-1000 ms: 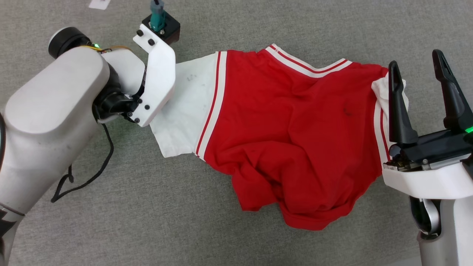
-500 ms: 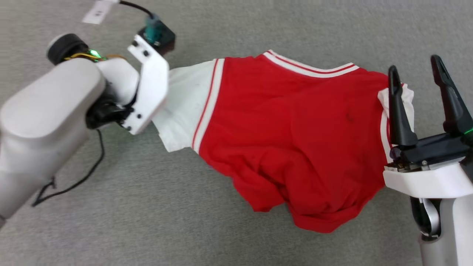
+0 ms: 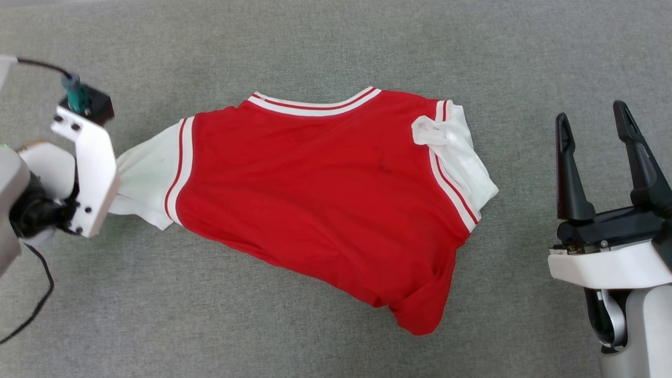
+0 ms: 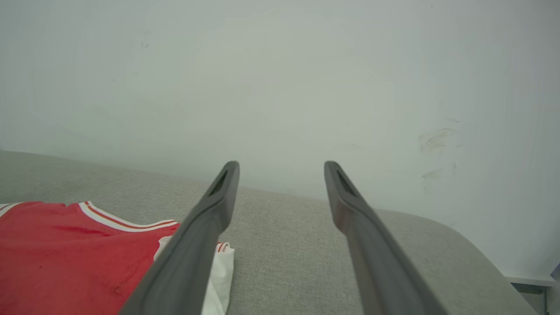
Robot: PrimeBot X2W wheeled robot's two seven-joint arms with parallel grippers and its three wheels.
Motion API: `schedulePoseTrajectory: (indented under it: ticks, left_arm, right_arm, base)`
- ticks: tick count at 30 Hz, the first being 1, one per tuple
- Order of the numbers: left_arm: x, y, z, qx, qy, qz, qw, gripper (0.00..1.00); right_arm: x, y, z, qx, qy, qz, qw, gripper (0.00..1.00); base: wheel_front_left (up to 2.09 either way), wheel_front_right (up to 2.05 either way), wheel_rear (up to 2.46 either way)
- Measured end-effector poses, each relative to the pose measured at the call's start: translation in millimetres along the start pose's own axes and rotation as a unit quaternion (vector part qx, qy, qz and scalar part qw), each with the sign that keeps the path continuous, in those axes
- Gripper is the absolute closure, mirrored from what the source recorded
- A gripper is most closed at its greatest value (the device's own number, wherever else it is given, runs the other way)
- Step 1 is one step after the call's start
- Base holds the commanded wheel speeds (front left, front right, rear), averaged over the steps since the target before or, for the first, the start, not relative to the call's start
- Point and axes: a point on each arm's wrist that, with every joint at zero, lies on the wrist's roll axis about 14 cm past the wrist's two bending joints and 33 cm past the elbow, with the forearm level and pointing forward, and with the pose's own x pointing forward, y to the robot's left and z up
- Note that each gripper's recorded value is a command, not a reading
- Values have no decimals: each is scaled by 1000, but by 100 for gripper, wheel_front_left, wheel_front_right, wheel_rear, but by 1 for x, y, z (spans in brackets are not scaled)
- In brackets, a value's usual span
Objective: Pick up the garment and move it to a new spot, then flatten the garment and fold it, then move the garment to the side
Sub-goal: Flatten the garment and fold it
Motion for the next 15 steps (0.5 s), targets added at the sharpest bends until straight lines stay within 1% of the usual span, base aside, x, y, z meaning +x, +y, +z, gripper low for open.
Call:
schedulePoseTrajectory:
  ticks: [1,2,3,4,7,12,15]
  left_arm:
    - [2,-2,-4,-5,0,-3,1000,100]
    - [3,-3,-3,-9,-7,-2,1000,91]
    - [3,-2,-2,-13,-14,-1,1000,53]
    - [2,-3,0,-16,-21,-1,1000,0]
    - [-3,-2,10,-17,-47,4,999,0]
    - [-27,13,41,-13,-96,27,995,0]
    - [-33,19,46,-9,-92,34,995,0]
  right_arm:
    - [0,0,-1,0,1,0,1000,0]
    - [-1,0,-1,1,2,0,1000,0]
    - [-1,0,-1,1,2,0,1000,0]
    - [-2,0,-1,1,3,0,1000,0]
    - [-3,1,-1,2,4,0,1000,0]
    - [-5,-1,3,2,1,-3,1000,0]
    - [-7,-3,2,2,4,-5,1000,0]
  base:
    - [0,0,0]
    - [0,0,0]
    - [0,0,0]
    - [0,0,0]
    - [0,0,0]
    - [0,0,0]
    - [0,0,0]
